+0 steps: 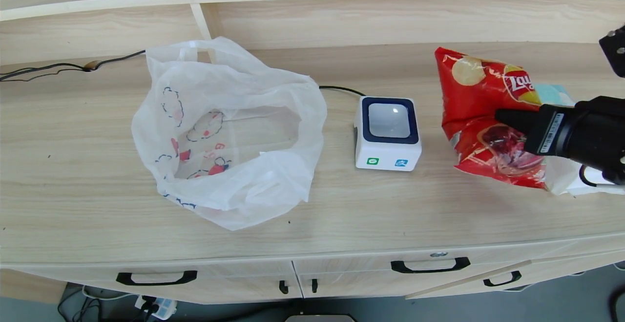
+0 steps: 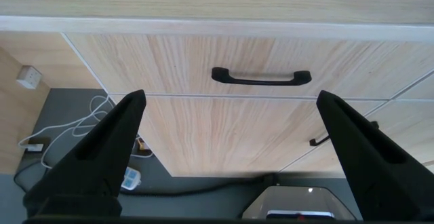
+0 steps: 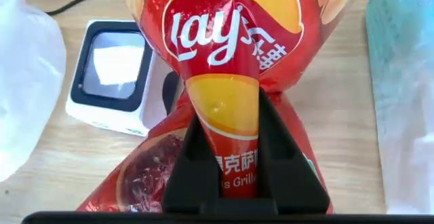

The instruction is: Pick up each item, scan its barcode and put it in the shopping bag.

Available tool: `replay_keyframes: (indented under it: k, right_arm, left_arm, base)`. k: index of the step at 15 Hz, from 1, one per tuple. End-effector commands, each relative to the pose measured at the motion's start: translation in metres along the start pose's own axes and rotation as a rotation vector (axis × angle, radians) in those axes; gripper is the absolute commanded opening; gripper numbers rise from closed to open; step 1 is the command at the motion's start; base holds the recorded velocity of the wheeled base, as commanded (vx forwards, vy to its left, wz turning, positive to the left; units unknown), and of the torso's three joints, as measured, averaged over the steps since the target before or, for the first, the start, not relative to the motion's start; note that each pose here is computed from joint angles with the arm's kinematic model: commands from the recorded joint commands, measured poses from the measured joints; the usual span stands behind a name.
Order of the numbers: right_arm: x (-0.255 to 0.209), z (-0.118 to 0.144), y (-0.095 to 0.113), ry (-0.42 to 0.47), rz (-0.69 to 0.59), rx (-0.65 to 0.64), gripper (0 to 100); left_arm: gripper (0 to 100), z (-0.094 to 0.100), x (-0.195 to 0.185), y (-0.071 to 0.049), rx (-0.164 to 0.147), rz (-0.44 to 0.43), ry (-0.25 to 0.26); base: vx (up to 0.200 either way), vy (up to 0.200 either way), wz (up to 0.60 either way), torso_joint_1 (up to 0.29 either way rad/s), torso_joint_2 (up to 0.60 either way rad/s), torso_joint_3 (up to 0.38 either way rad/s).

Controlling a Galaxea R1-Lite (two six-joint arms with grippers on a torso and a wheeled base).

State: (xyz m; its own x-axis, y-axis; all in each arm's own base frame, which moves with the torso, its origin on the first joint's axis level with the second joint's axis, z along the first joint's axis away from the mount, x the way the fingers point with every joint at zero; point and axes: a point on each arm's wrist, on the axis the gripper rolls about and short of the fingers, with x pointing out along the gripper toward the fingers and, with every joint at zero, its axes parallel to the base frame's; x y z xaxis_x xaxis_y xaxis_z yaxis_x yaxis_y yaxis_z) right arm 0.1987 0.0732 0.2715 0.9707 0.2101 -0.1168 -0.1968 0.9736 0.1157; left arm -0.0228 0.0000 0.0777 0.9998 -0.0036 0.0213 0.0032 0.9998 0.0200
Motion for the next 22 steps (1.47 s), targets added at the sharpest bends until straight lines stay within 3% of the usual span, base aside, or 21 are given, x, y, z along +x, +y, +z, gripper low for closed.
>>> replay_keyframes:
  k: [1, 4, 7, 9, 14, 22]
  right_arm:
    - [-0.042, 0.001, -0.003, -0.066, 0.048, 0.101, 0]
    - [-0.069, -0.004, -0.002, -0.078, 0.149, 0.288, 0]
    - [-0.097, 0.002, 0.025, -0.071, 0.439, 0.524, 0]
    - [-0.1, 0.0, 0.033, -0.066, 0.528, 0.619, 0]
    - [-0.091, -0.006, 0.057, -0.008, 0.651, 0.7, 0]
    - [-0.104, -0.014, 0.072, 0.058, 0.799, 0.71, 0]
  left_arm:
    - [100, 0.0, 0.0, 0.0, 0.0, 0.001, 0.001]
    - [100, 0.0, 0.0, 0.0, 0.0, 0.0, 0.003]
    - [100, 0.0, 0.0, 0.0, 0.0, 0.0, 0.003]
    - [100, 0.0, 0.0, 0.0, 0.001, 0.001, 0.001]
    - [100, 0.0, 0.0, 0.0, 0.001, 0.001, 0.001]
    - [100, 0.0, 0.0, 0.0, 0.003, 0.001, 0.001]
  base:
    - [0.0, 0.0, 0.0, 0.0, 0.0, 0.0]
    - [0.0, 0.0, 0.0, 0.0, 0.0, 0.0]
    - [0.0, 0.0, 0.0, 0.0, 0.0, 0.0]
    - [0.0, 0.0, 0.0, 0.0, 0.0, 0.0]
    - [0.0, 0.0, 0.0, 0.0, 0.0, 0.0]
    - [0.0, 0.0, 0.0, 0.0, 0.0, 0.0]
